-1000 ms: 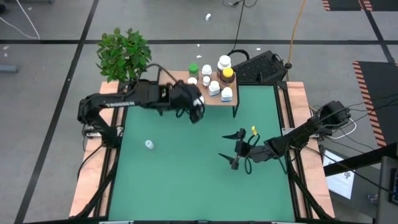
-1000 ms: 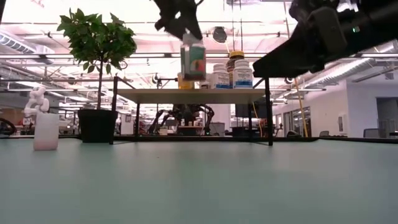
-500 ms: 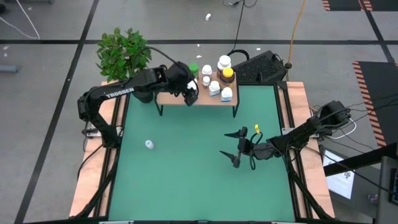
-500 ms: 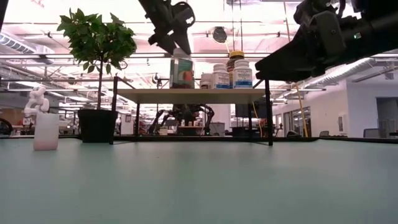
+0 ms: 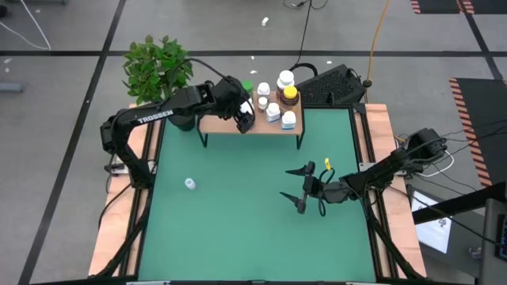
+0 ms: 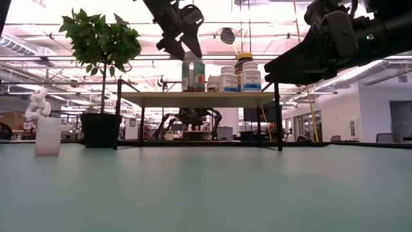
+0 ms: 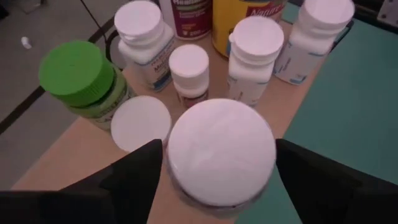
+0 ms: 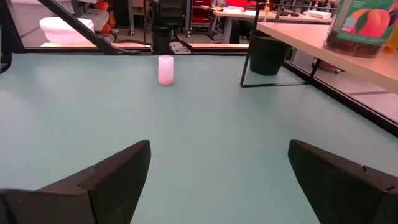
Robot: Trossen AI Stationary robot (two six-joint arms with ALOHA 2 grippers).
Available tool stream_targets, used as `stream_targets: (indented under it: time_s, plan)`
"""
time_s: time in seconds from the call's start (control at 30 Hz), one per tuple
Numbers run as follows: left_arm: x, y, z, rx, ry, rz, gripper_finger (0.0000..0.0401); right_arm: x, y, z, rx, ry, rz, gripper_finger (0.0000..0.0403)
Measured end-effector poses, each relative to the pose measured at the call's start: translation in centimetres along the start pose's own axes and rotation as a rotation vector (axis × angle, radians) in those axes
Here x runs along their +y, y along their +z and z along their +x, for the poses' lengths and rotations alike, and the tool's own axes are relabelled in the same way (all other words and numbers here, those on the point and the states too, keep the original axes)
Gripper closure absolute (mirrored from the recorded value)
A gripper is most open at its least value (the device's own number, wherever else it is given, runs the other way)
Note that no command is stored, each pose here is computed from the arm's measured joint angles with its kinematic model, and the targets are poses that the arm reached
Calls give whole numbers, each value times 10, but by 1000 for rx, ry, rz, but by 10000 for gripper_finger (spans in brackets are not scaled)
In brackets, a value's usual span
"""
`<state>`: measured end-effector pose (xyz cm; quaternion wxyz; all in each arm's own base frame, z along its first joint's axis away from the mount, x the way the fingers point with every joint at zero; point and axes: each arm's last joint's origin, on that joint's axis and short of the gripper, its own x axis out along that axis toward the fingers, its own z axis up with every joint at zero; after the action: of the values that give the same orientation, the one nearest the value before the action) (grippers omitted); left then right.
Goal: Pick and place medicine bottles onto shelf by color
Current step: Put the green pill bottle on the shelf, then put the transparent pill bottle on the shelf
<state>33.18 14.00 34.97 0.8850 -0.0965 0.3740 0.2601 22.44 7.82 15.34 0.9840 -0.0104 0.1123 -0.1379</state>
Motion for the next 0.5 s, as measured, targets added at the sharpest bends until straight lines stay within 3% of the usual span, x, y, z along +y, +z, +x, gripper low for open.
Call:
stream_targets:
  time_s: [0.2, 0.5]
  plan:
    - [-2, -1, -9, -2, -7, 0, 76, 0, 0, 0, 0, 2, 9, 26]
    - [-20, -14, -79, -43, 9, 3, 96, 0, 0, 0, 1, 2, 9, 26]
